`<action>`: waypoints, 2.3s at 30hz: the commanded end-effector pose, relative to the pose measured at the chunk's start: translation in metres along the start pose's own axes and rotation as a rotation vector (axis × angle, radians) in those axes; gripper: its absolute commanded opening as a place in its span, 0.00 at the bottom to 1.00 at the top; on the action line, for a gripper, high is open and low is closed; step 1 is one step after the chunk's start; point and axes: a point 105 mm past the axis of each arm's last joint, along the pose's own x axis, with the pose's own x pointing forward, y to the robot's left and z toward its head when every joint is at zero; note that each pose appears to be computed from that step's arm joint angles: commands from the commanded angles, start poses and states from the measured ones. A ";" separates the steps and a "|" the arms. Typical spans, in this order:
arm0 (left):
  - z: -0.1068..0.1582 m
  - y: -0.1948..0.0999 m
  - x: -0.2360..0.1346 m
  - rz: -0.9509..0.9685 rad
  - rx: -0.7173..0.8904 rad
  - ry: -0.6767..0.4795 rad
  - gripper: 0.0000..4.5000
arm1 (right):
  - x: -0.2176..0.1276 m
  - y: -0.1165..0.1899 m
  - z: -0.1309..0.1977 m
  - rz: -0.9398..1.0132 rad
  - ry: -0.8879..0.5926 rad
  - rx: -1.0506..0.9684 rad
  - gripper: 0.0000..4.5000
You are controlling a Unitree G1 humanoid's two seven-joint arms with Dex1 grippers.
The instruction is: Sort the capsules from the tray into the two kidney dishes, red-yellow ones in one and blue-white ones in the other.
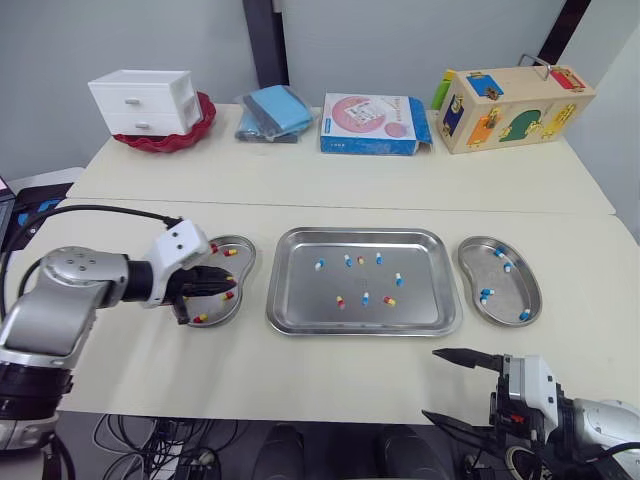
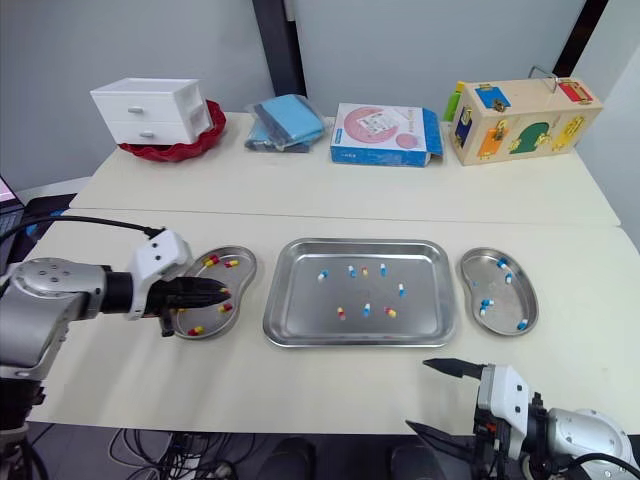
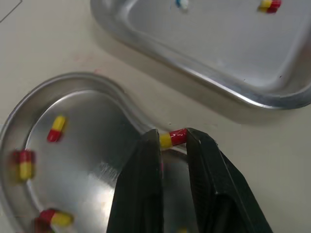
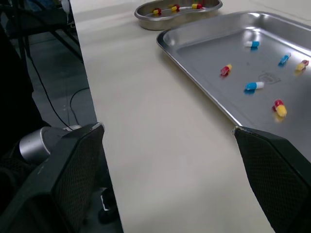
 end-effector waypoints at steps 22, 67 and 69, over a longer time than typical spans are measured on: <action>-0.004 0.012 -0.007 0.049 -0.035 -0.017 1.00 | 0.001 -0.007 0.011 -0.001 -0.013 -0.007 1.00; -0.091 0.027 -0.120 0.124 -0.216 0.204 1.00 | -0.106 -0.057 0.002 -0.243 0.306 0.144 1.00; -0.096 0.026 -0.130 0.157 -0.231 0.211 1.00 | -0.128 -0.071 0.000 -0.297 0.350 0.146 1.00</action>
